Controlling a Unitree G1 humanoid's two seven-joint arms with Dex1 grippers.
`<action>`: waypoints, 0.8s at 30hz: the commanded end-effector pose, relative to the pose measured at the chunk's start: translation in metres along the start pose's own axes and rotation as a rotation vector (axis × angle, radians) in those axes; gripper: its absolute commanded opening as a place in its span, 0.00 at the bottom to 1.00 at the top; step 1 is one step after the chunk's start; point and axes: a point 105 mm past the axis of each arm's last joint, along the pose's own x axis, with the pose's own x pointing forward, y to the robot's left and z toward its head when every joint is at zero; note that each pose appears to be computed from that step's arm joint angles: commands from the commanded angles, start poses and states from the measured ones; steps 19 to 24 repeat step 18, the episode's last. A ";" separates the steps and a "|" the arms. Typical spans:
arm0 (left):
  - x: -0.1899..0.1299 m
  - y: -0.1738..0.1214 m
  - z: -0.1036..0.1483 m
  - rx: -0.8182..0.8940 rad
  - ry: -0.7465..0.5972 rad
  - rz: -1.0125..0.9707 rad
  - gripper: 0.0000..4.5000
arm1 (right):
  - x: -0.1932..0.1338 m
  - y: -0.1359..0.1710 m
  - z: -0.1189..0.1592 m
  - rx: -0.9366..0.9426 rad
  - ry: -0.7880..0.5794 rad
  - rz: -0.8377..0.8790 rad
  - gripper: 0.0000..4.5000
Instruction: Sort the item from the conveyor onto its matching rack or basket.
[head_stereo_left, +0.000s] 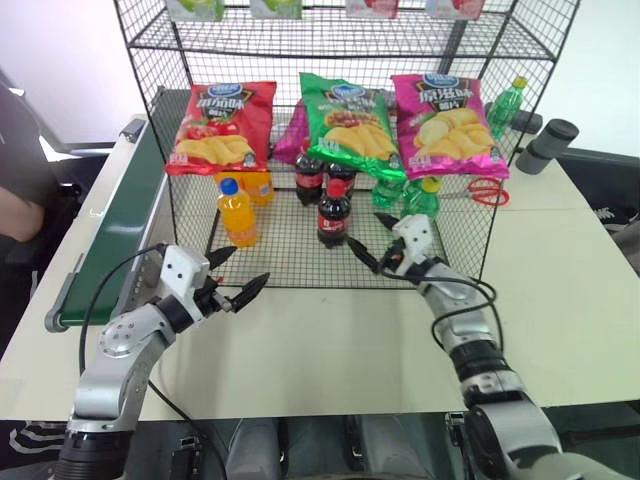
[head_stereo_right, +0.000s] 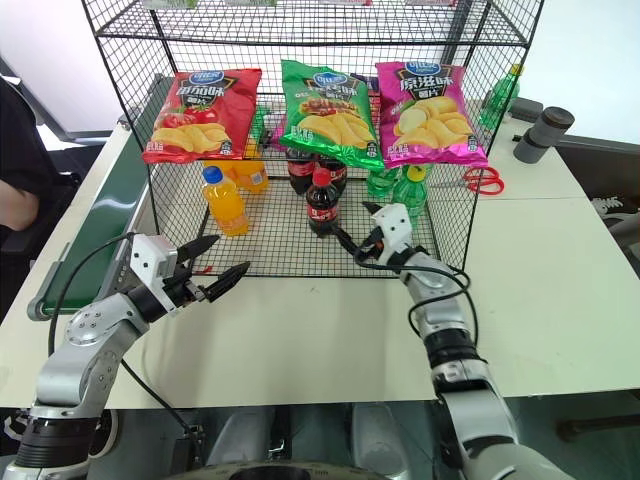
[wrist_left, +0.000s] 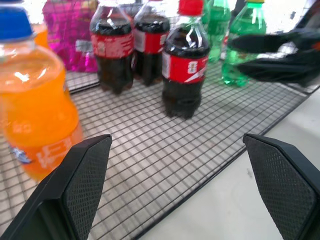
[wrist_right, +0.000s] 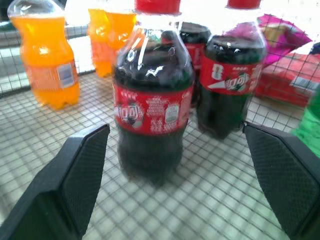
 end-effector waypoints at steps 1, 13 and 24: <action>-0.009 0.013 0.006 0.038 0.007 0.039 1.00 | -0.031 -0.007 0.033 -0.025 -0.044 0.045 0.99; -0.035 0.042 -0.008 0.055 0.081 0.098 1.00 | -0.130 -0.040 0.043 -0.046 0.132 -0.049 0.99; -0.037 0.043 -0.007 0.046 0.070 0.082 1.00 | -0.127 -0.039 0.043 -0.050 0.125 -0.063 0.99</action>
